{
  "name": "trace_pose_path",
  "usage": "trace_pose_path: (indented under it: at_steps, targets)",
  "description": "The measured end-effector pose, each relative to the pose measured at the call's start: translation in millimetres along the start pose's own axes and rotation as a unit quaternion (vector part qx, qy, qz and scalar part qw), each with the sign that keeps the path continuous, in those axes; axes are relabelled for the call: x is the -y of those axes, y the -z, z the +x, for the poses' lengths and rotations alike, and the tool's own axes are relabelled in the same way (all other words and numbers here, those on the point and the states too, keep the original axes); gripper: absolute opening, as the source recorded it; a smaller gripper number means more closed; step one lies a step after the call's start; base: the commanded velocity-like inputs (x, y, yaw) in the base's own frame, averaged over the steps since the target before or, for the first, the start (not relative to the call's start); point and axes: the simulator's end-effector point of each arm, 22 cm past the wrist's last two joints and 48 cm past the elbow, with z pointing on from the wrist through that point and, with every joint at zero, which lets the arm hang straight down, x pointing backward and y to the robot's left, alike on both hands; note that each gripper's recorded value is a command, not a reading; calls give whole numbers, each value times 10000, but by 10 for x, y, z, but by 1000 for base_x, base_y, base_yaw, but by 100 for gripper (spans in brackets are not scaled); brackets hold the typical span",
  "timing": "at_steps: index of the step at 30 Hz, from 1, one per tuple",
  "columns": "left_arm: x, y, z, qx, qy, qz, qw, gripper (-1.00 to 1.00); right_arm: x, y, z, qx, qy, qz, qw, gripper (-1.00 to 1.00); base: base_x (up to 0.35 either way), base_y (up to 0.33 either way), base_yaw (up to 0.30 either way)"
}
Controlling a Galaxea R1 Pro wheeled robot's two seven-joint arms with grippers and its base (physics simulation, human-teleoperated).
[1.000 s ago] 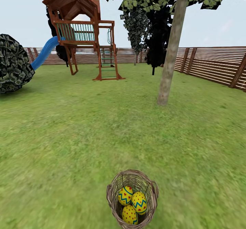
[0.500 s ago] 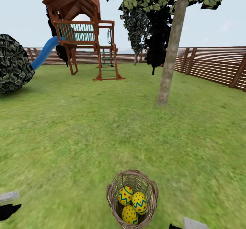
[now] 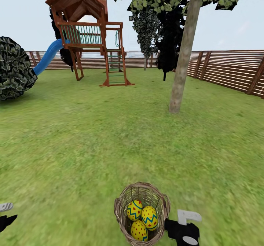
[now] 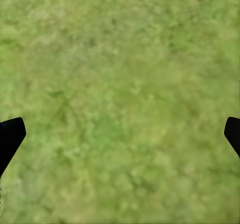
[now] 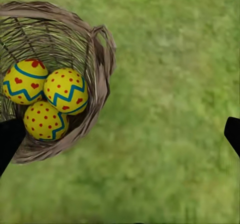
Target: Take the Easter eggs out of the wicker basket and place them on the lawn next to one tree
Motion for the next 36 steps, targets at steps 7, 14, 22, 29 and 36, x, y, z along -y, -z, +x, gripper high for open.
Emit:
trace_pose_path:
  at_steps: [7, 14, 22, 29, 36]
  targets:
    - [-7, 1, -5, 26, -8, -8, 10000, 100, -42, -1, -71, 62, -30, -51, 10000, 100, 0, 0, 0]
    - [-9, 1, -30, 85, -24, -11, 10000, 100, -313, 5, -170, -194, -250, -510, 9982, 100, 0, 0, 0]
    - [-19, 27, -94, 121, -73, -19, 9999, 100, -605, -25, -918, 71, -534, -1001, 9935, 100, 0, 0, 0]
    - [-25, 76, -228, 241, -273, -94, 9993, 100, -728, -304, -1430, -259, -193, -821, 9961, 100, 0, 0, 0]
    - [-50, 86, -251, 265, -371, -156, 9988, 100, -699, -641, -1494, -920, -178, -575, 9939, 100, 0, 0, 0]
